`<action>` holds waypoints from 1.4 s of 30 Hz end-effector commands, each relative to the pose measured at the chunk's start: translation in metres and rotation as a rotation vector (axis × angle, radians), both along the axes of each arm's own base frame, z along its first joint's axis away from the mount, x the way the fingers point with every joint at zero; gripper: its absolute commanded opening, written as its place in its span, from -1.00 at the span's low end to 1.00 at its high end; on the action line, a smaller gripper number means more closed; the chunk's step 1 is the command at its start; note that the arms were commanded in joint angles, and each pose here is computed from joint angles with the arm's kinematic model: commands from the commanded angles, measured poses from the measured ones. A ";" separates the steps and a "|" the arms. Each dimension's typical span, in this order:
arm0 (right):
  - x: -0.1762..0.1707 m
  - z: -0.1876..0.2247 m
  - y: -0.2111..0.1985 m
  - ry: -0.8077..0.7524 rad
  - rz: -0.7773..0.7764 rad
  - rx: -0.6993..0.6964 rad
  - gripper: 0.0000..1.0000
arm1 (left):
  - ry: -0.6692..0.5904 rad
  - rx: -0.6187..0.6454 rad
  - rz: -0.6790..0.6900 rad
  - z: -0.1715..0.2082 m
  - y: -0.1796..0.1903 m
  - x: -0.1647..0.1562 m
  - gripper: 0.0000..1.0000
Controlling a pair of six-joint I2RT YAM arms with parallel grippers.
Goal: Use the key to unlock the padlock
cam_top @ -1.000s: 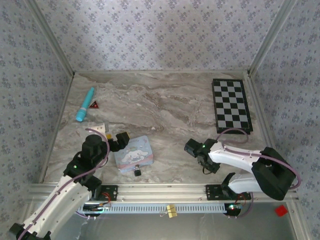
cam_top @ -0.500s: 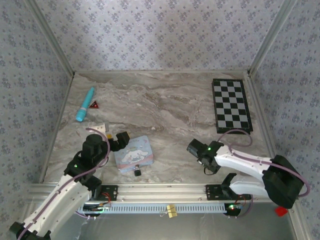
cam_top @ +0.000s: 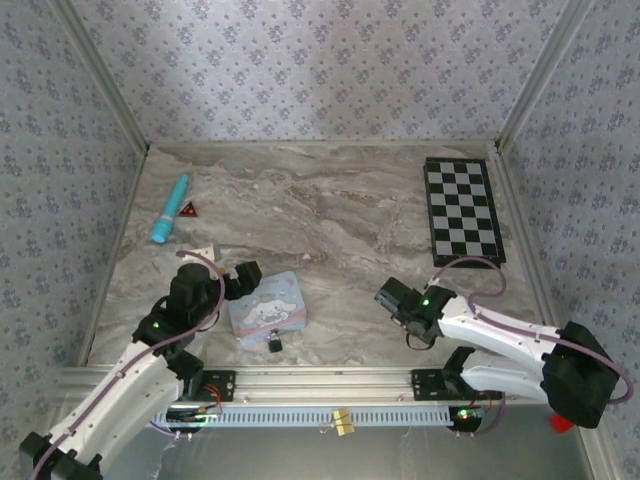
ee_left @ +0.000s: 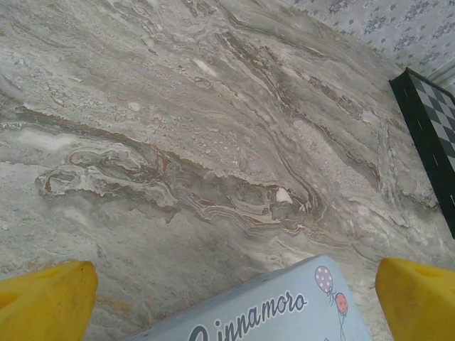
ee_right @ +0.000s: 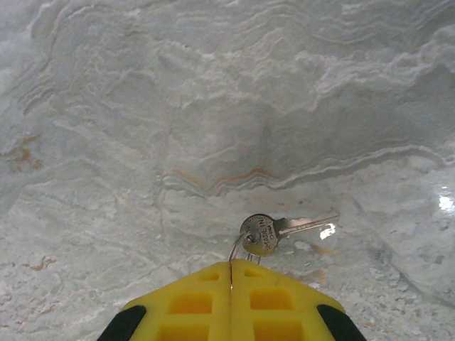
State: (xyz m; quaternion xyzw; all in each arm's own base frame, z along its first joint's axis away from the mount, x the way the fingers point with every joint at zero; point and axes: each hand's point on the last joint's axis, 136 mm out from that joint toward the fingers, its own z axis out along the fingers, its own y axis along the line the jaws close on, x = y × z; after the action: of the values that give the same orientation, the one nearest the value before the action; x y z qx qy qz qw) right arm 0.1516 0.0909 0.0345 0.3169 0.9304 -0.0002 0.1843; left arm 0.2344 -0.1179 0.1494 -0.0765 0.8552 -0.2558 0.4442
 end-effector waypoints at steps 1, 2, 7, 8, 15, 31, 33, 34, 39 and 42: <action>-0.003 -0.004 -0.004 0.010 -0.012 -0.034 -1.00 | -0.047 -0.040 0.000 0.023 -0.004 0.004 1.00; -0.004 -0.006 -0.005 0.017 -0.015 -0.035 -1.00 | -0.048 -0.040 0.000 0.023 -0.004 0.004 1.00; -0.010 -0.012 -0.008 0.031 -0.031 -0.032 -1.00 | -0.045 -0.036 0.004 0.021 -0.003 0.004 1.00; -0.011 -0.011 -0.010 0.032 -0.035 -0.036 -1.00 | -0.046 -0.036 0.004 0.021 -0.002 0.004 1.00; -0.009 -0.006 -0.012 0.022 -0.025 -0.031 -0.30 | -0.047 -0.033 0.005 0.020 -0.002 0.005 1.00; -0.001 -0.035 -0.013 0.030 -0.148 0.125 0.09 | -0.048 -0.036 0.008 0.019 -0.001 0.004 1.00; 0.000 -0.036 -0.017 0.036 -0.148 0.114 0.04 | -0.049 -0.036 0.008 0.019 -0.002 0.004 1.00; 0.001 -0.035 -0.018 0.033 -0.148 0.108 0.00 | -0.050 -0.037 0.007 0.020 -0.002 0.004 1.00; 0.006 -0.033 -0.021 0.021 -0.137 0.092 -0.19 | -0.047 -0.032 0.010 0.019 -0.001 0.004 1.00; 0.009 -0.031 -0.022 0.016 -0.128 0.076 -0.28 | -0.046 -0.035 0.011 0.018 -0.001 0.004 1.00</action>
State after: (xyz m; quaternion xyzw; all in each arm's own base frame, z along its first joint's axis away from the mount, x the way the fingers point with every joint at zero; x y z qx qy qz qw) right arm 0.1461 0.0697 0.0107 0.3825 0.9138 0.0138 0.1360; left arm 0.2341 -0.1178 0.1512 -0.0765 0.8533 -0.2576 0.4469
